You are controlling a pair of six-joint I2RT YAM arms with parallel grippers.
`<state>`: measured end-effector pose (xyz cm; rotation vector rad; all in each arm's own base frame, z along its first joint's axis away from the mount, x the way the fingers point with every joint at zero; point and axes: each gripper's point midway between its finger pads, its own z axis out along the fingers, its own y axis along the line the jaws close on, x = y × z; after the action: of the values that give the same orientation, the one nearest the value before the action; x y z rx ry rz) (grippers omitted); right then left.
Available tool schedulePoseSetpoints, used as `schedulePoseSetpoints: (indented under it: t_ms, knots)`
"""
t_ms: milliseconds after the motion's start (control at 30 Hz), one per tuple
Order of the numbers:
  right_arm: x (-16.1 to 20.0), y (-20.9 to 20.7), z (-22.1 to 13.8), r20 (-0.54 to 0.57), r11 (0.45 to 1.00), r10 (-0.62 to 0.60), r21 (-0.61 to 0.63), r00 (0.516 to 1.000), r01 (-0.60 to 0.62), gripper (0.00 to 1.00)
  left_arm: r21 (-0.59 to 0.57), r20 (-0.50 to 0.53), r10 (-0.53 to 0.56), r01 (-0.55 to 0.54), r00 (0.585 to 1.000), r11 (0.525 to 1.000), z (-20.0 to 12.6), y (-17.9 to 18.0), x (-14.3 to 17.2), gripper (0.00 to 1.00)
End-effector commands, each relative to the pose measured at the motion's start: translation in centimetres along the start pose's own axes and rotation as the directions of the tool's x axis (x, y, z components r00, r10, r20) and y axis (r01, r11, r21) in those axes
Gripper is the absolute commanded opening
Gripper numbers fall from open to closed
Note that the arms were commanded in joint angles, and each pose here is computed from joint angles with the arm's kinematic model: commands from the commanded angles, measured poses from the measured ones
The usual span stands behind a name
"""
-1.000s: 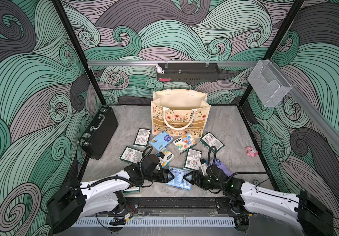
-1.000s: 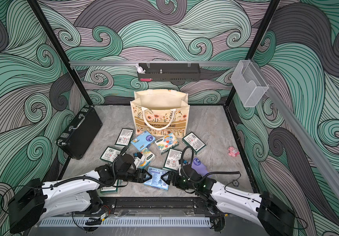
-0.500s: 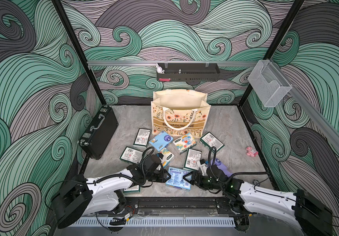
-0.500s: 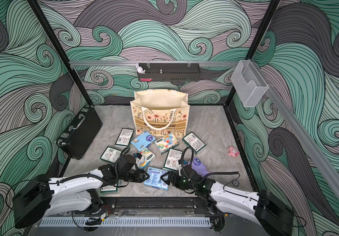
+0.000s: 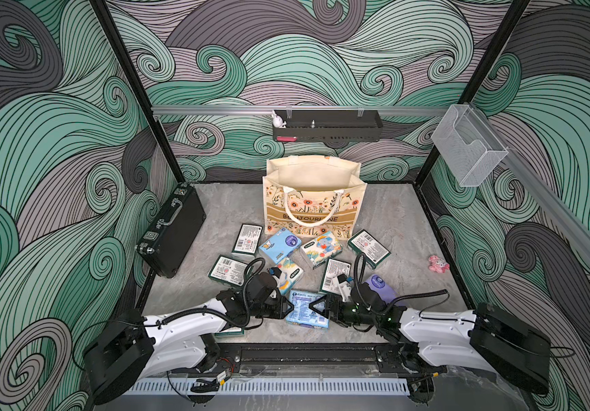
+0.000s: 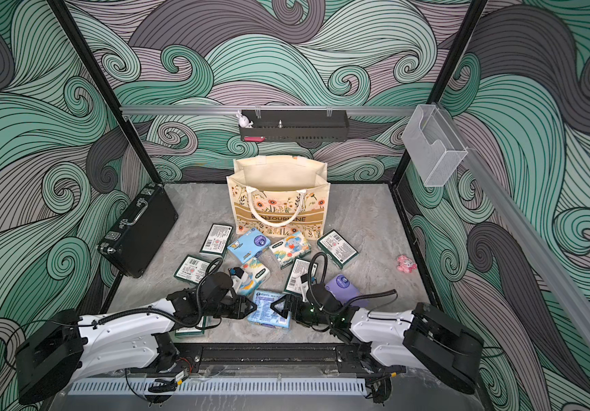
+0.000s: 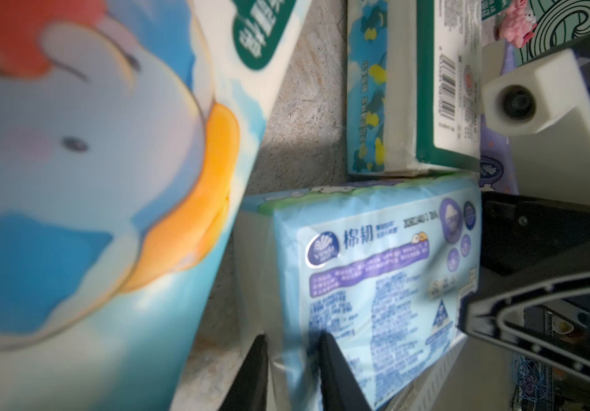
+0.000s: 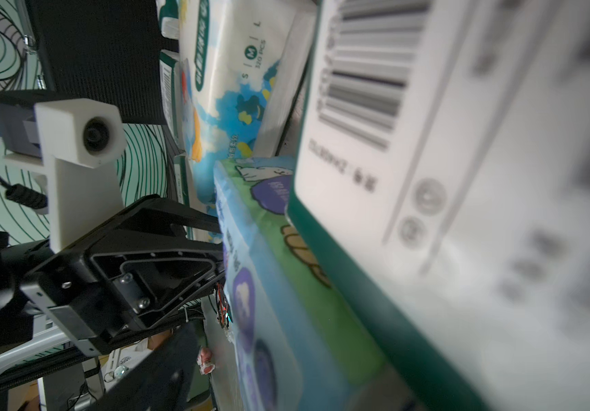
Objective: Put tissues into the canvas bag
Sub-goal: Pick up the pack of facial tissues from the center of the board, then place the pack of facial tissues in the canvas bag.
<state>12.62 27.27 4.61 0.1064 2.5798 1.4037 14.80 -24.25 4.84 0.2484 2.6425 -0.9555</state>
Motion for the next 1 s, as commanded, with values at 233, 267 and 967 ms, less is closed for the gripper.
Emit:
schedulePoseSetpoints:
  t_ms: [233, 267, 967]
  knots:
    - [-1.0, 1.5, -3.5, 0.065, 0.994, -0.099, 0.056, 0.993, 0.096, 0.45, -0.066, 0.007, 0.018, -0.017, 1.0, 0.998, -2.2, 0.0, -0.8, 0.54]
    - [-1.3, 2.0, -4.2, 0.083, 0.993, -0.112, 0.055, 0.99, 0.108, 0.41, -0.062, 0.015, 0.03, -0.029, 0.999, 0.998, -3.0, -0.7, -1.4, 0.61]
    - [-21.5, 28.4, -16.7, 0.275, 0.776, -0.63, 0.268, 0.727, 0.571, 0.35, -0.016, 0.5, 0.238, -0.266, 0.833, 0.964, -23.4, -5.8, -5.3, 0.83]
